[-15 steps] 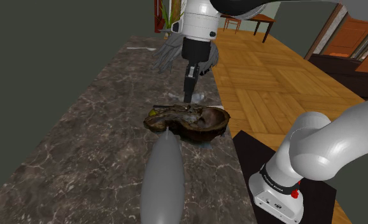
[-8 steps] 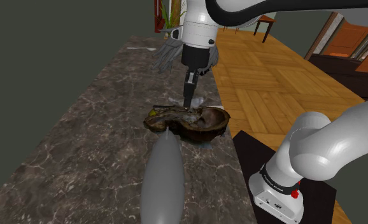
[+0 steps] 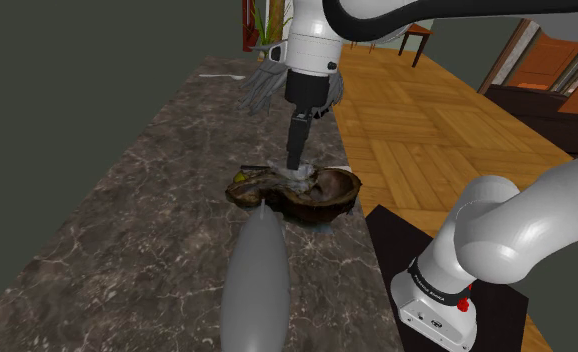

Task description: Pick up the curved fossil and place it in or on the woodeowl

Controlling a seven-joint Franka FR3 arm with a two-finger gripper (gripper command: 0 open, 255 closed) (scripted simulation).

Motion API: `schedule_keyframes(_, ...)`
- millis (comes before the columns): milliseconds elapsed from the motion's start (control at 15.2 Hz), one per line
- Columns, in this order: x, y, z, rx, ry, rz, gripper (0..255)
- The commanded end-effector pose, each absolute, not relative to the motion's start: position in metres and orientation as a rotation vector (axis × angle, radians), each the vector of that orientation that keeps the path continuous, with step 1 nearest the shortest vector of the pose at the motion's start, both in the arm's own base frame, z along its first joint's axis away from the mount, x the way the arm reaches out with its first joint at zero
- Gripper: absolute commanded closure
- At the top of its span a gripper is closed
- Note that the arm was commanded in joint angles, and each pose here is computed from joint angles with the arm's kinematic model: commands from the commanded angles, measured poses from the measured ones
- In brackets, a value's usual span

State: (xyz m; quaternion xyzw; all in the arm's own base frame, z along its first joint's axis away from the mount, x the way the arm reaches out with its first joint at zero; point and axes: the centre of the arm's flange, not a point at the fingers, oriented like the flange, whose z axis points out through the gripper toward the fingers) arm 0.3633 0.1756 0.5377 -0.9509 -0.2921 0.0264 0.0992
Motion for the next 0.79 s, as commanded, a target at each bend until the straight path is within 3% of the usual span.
schedule_keyframes(0,0.363,0.176,0.538,-2.812,-0.864,0.078,0)
schedule_keyframes(264,0.369,0.167,0.587,-2.812,-0.864,0.078,0)
schedule_keyframes(726,0.369,0.167,0.587,-2.812,-0.864,0.078,0)
